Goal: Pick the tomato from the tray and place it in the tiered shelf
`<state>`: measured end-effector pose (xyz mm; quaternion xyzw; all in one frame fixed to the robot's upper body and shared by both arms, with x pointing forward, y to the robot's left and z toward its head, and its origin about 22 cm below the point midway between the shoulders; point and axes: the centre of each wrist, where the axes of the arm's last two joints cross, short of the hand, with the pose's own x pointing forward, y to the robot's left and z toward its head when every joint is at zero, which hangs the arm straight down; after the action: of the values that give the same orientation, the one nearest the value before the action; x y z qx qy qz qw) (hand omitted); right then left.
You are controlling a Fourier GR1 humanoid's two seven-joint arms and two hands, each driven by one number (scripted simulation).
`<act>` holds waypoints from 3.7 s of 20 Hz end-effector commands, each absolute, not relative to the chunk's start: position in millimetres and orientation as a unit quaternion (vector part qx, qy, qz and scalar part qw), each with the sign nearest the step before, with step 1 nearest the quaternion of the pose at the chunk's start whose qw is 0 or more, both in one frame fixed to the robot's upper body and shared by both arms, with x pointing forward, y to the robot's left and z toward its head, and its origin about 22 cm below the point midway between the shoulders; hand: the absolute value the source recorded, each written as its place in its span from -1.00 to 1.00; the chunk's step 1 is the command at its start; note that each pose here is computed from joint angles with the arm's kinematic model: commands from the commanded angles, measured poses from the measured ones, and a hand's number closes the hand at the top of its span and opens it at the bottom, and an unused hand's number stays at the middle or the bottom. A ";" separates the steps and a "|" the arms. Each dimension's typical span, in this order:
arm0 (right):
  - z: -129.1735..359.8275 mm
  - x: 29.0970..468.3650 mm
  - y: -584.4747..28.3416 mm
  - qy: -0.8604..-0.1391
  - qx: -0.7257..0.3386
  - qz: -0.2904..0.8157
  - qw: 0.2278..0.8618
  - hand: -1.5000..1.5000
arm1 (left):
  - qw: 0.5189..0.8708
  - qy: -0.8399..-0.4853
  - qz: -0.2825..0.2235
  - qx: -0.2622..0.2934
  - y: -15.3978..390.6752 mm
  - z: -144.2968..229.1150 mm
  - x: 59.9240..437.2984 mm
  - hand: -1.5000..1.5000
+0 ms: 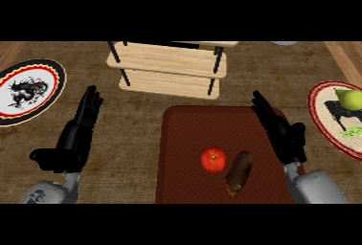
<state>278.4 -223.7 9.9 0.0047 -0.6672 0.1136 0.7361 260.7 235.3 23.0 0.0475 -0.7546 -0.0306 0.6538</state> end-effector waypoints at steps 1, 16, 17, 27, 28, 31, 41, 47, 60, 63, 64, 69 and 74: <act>19.2 264.0 -239.2 -0.692 -0.046 0.115 0.711 1.00 | 0.679 -0.732 -0.006 0.054 250.8 9.3 253.4 0.00; 46.0 161.3 -298.6 -0.674 -0.242 0.065 0.694 -1.00 | 0.849 -0.524 0.041 0.058 312.9 -29.0 245.3 0.00; 47.7 152.5 -300.1 -0.679 -0.225 0.079 0.694 -1.00 | 0.848 -0.526 0.036 0.053 308.6 -24.4 239.1 0.00; 135.5 131.8 -244.8 -0.619 -0.187 0.188 0.739 -1.00 | 0.844 -0.534 0.022 0.047 290.9 -24.4 250.6 0.00; 137.9 135.9 -253.4 -0.605 -0.204 0.207 0.741 -1.00 | 0.849 -0.526 0.028 0.051 288.5 -32.6 243.8 0.00; 159.0 137.7 -234.5 -0.576 -0.226 0.190 0.763 -1.00 | 0.846 -0.531 0.012 0.041 298.9 -25.8 244.0 0.00; 151.3 198.7 -189.4 -0.495 -0.317 0.195 0.785 -1.00 | 0.843 -0.537 0.005 0.036 276.3 -5.5 270.6 0.00; 130.6 212.8 -151.7 -0.434 -0.312 0.256 0.805 -1.00 | 0.848 -0.528 0.002 0.037 287.1 -21.6 250.3 0.00; 100.7 226.3 -105.1 -0.391 -0.360 0.264 0.805 -1.00 | 0.849 -0.526 0.022 0.045 300.6 -28.6 248.9 0.00; 96.5 231.0 -102.4 -0.389 -0.357 0.256 0.810 -1.00 | 0.850 -0.525 0.020 0.044 296.2 -29.4 232.7 0.00; 94.7 224.4 -92.1 -0.388 -0.359 0.268 0.805 -1.00 | 0.847 -0.530 0.024 0.042 296.8 -18.0 257.3 0.00; 83.8 229.9 -74.9 -0.377 -0.364 0.259 0.811 -1.00 | 0.846 -0.531 0.017 0.045 295.2 -22.4 242.4 0.00; 62.5 234.6 -85.8 -0.360 -0.389 0.273 0.803 -1.00 | 0.850 -0.523 0.023 0.052 302.8 -26.2 254.8 0.00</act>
<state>233.6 -94.2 69.8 -0.3511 -0.4412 0.2935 0.7719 256.3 298.3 -10.9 0.0448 -0.5562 0.0235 0.8295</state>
